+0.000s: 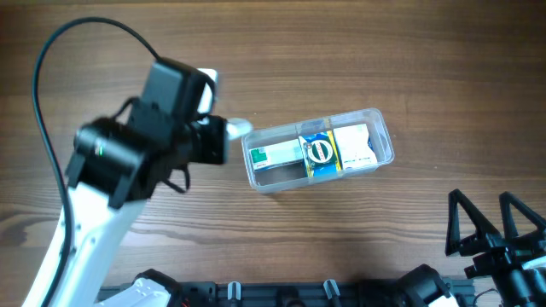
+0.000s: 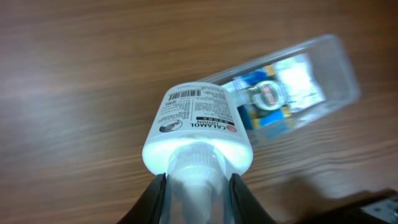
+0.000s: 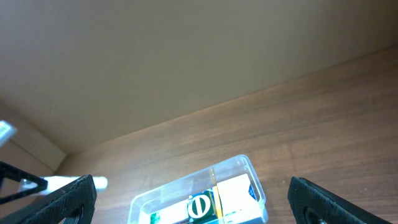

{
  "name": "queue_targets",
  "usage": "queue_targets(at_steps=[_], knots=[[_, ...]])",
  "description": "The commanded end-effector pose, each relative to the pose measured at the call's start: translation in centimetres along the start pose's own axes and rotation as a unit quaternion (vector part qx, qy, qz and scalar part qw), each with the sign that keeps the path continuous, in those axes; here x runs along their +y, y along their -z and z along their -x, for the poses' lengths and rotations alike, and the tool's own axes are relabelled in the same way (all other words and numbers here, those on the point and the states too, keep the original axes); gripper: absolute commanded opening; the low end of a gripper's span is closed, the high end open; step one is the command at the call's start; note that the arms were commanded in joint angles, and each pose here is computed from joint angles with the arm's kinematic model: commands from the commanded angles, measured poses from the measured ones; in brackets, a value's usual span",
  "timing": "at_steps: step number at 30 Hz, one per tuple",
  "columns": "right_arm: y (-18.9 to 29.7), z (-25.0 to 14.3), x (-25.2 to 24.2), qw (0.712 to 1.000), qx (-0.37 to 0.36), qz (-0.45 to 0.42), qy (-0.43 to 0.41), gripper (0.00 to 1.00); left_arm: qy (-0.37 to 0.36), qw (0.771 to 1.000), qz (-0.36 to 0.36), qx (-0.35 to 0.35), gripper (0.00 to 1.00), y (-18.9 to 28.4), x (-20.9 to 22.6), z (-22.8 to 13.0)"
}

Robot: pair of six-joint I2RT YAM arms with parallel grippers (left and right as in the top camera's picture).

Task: Pack container
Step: 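Carry the Calamol bottle over and lay it inside the container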

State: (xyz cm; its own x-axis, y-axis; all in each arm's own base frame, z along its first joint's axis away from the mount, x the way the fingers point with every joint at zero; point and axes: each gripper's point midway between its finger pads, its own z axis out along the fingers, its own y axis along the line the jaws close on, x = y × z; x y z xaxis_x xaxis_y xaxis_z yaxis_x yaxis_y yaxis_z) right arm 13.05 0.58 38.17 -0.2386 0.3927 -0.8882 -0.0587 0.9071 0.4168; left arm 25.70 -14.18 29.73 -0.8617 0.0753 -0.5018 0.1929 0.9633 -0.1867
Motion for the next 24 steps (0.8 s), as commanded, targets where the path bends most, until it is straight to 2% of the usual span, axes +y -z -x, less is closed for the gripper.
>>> queue_targets(at_steps=[1, 10, 16, 24], knots=[[0.1, 0.2, -0.3, 1.0, -0.007, -0.007, 0.005, 1.0, 0.016, 1.0, -0.008, -0.01, 0.1, -0.1, -2.7, -0.1], [0.1, 0.2, -0.3, 1.0, -0.007, -0.007, 0.005, 1.0, -0.038, 0.994, 0.009, 0.098, 0.1, -9.9, -9.4, -3.1], [0.1, 0.2, -0.3, 1.0, -0.007, -0.007, 0.004, 1.0, -0.055, 0.985, 0.048, 0.158, 0.11, -16.3, -10.0, -5.1], [0.1, 0.2, -0.3, 1.0, -0.007, -0.007, 0.004, 1.0, -0.064, 0.982, 0.053, 0.168, 0.16, -17.5, -10.0, -5.5]])
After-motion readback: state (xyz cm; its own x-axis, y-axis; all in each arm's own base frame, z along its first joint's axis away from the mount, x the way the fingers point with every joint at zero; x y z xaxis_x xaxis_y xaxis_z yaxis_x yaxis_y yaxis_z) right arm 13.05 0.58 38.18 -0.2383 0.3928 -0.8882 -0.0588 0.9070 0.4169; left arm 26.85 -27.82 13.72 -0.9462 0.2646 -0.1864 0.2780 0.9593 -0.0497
